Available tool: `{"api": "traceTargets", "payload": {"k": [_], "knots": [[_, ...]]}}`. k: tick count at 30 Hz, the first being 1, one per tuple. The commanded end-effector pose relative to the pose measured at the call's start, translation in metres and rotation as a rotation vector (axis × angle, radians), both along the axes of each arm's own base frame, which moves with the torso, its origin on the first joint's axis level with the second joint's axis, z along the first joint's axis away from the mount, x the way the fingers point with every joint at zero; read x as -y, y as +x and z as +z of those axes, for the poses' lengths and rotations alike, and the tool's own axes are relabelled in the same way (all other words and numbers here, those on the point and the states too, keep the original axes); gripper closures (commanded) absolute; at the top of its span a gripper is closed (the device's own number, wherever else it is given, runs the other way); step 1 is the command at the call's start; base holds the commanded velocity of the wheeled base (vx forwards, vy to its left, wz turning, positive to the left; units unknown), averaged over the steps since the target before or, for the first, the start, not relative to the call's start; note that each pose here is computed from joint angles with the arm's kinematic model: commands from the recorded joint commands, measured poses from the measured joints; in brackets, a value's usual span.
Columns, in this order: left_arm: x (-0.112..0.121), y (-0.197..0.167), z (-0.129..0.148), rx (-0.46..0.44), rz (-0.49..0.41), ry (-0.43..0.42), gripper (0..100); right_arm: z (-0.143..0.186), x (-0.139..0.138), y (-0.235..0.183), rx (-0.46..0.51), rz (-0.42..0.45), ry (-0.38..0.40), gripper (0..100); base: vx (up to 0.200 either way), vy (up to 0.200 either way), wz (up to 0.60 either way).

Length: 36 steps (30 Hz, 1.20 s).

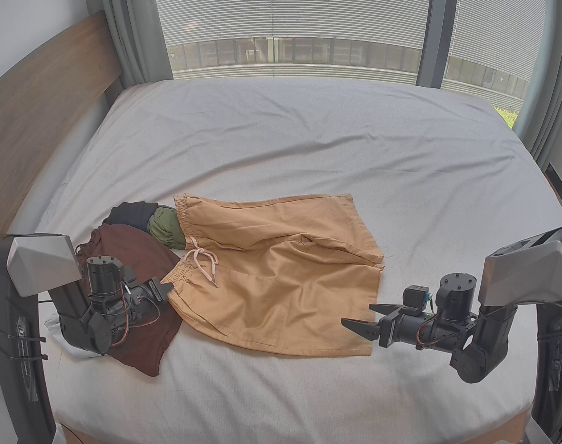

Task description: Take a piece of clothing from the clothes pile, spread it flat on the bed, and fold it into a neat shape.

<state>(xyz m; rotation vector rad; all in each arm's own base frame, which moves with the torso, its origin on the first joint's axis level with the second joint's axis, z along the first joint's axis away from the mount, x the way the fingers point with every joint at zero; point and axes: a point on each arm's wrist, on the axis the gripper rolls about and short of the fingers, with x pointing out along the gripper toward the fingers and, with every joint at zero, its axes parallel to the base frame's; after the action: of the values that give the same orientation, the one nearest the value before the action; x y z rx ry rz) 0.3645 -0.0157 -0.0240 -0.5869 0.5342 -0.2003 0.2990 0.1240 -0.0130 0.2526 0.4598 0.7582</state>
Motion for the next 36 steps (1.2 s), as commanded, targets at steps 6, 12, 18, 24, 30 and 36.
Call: {"api": "traceTargets", "payload": {"k": [6, 12, 18, 24, 30, 36], "knots": [[0.001, -0.002, 0.001, 0.022, -0.002, -0.001, 100, -0.025, 0.008, -0.011, -0.167, -0.020, 0.018, 0, 0.000, 0.000, 0.00], [0.000, -0.002, 0.001, 0.024, 0.000, -0.001, 100, -0.045, 0.019, -0.010, -0.254, -0.065, 0.007, 0, 0.000, 0.000, 0.00], [0.001, -0.002, 0.002, 0.027, -0.002, -0.001, 100, -0.058, 0.019, -0.012, -0.323, -0.069, -0.019, 0, 0.000, 0.000, 0.00], [0.001, -0.002, 0.002, 0.029, -0.002, -0.001, 100, -0.071, 0.015, -0.008, -0.335, -0.066, -0.018, 0, 0.000, 0.000, 0.00], [0.001, -0.002, 0.002, 0.029, -0.003, -0.001, 100, -0.074, 0.013, -0.005, -0.350, -0.077, 0.005, 0, 0.000, 0.000, 0.00], [0.001, -0.002, 0.002, 0.029, -0.003, -0.001, 100, -0.073, 0.010, -0.004, -0.356, -0.071, 0.027, 0, 0.000, 0.000, 0.00]]}}
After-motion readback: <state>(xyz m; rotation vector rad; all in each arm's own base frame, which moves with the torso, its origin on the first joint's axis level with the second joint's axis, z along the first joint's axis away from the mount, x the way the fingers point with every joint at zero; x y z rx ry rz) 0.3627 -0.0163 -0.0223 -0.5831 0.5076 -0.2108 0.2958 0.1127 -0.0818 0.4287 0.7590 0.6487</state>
